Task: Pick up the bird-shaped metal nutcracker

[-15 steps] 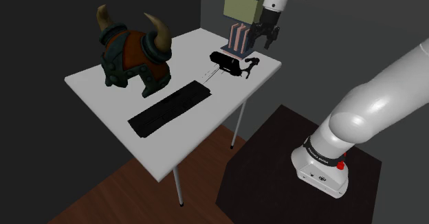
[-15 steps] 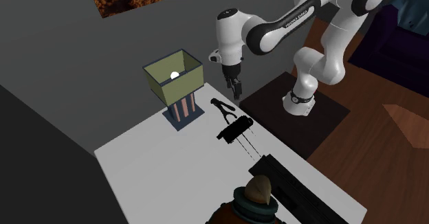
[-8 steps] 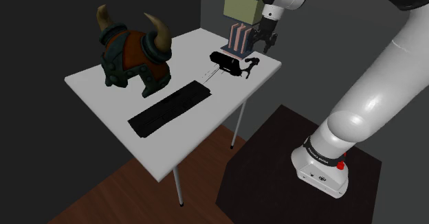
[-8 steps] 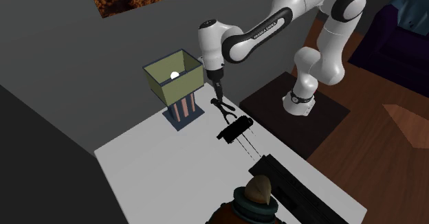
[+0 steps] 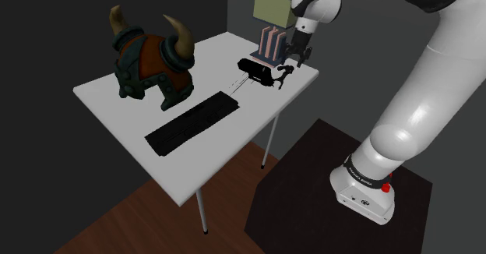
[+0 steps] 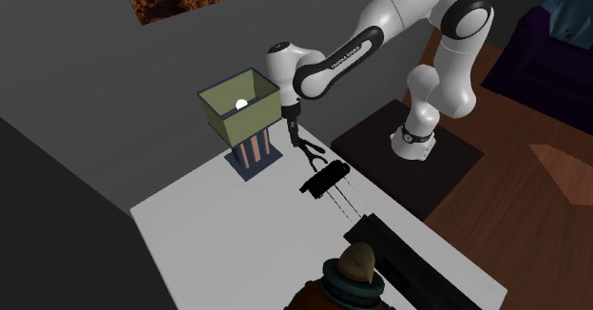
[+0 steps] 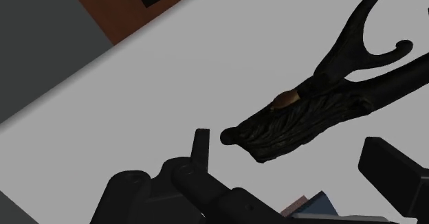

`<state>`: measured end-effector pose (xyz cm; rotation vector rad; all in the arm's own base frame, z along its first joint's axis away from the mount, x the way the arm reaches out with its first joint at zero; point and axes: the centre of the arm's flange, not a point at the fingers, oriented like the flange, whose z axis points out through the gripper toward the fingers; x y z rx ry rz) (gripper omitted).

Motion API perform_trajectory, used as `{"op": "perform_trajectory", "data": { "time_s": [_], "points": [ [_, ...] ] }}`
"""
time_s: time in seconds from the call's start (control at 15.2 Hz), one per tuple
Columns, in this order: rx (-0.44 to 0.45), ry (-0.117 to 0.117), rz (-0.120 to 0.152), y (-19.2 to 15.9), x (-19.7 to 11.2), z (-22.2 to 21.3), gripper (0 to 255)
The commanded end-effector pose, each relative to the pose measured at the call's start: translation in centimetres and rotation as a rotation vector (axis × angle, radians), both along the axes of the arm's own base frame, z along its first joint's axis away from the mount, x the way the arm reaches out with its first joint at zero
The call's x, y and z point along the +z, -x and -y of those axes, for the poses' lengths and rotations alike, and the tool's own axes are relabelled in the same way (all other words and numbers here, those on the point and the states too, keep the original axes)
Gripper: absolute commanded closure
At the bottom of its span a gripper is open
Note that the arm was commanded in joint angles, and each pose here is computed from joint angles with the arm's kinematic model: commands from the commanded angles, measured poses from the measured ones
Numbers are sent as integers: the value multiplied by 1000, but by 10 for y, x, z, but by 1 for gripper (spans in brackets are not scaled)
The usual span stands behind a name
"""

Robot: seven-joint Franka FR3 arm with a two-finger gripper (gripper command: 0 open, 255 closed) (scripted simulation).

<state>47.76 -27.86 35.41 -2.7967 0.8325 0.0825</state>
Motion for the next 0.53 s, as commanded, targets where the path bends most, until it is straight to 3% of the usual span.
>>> {"op": "perform_trajectory", "data": {
  "time_s": [0.0,0.13,0.2,0.46],
  "points": [
    [0,0,0,0,-10,0,0],
    [0,0,0,0,-13,0,0],
    [0,0,0,0,-14,0,255],
    [0,0,0,0,-14,0,255]
  ]
}}
